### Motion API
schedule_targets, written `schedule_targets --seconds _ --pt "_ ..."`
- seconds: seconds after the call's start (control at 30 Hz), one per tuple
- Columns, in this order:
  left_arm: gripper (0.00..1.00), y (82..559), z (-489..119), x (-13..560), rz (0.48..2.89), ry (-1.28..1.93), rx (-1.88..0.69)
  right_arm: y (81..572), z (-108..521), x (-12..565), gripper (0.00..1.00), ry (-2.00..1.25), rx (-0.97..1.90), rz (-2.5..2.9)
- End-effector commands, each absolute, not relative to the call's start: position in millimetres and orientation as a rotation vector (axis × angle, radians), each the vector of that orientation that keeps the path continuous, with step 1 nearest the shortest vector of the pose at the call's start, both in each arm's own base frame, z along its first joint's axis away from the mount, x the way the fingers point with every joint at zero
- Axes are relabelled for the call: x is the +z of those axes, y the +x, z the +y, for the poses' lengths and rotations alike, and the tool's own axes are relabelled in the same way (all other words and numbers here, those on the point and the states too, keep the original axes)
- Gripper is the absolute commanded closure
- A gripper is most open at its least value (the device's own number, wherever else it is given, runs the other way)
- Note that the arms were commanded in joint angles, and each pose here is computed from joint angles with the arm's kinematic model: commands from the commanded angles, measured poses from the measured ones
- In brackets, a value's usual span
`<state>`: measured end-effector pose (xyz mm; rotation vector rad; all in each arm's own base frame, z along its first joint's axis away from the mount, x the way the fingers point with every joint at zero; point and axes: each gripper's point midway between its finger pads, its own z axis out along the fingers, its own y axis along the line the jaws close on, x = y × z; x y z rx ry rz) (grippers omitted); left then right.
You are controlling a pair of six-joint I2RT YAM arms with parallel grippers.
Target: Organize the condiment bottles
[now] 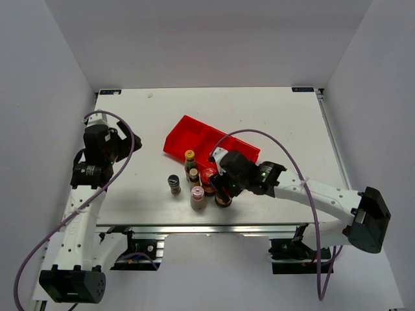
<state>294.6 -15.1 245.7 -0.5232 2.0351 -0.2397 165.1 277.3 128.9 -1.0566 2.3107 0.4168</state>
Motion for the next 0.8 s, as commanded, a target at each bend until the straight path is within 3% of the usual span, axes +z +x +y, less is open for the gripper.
schedule_targets --seconds 0.0,0.47,0.77 --pt "0.00 293.0 -11.6 244.2 2.034 -0.524 -0.222 178.9 284.1 180.9 0.59 -0.923 0.478 2.165" --pt "0.00 294.5 -14.0 241.6 2.047 -0.517 -0.233 233.7 264.3 268.4 0.65 -0.674 0.370 1.973" --pt "0.00 295.0 -15.0 241.1 2.051 -0.512 -0.238 291.1 249.0 280.5 0.66 -0.559 0.396 1.971"
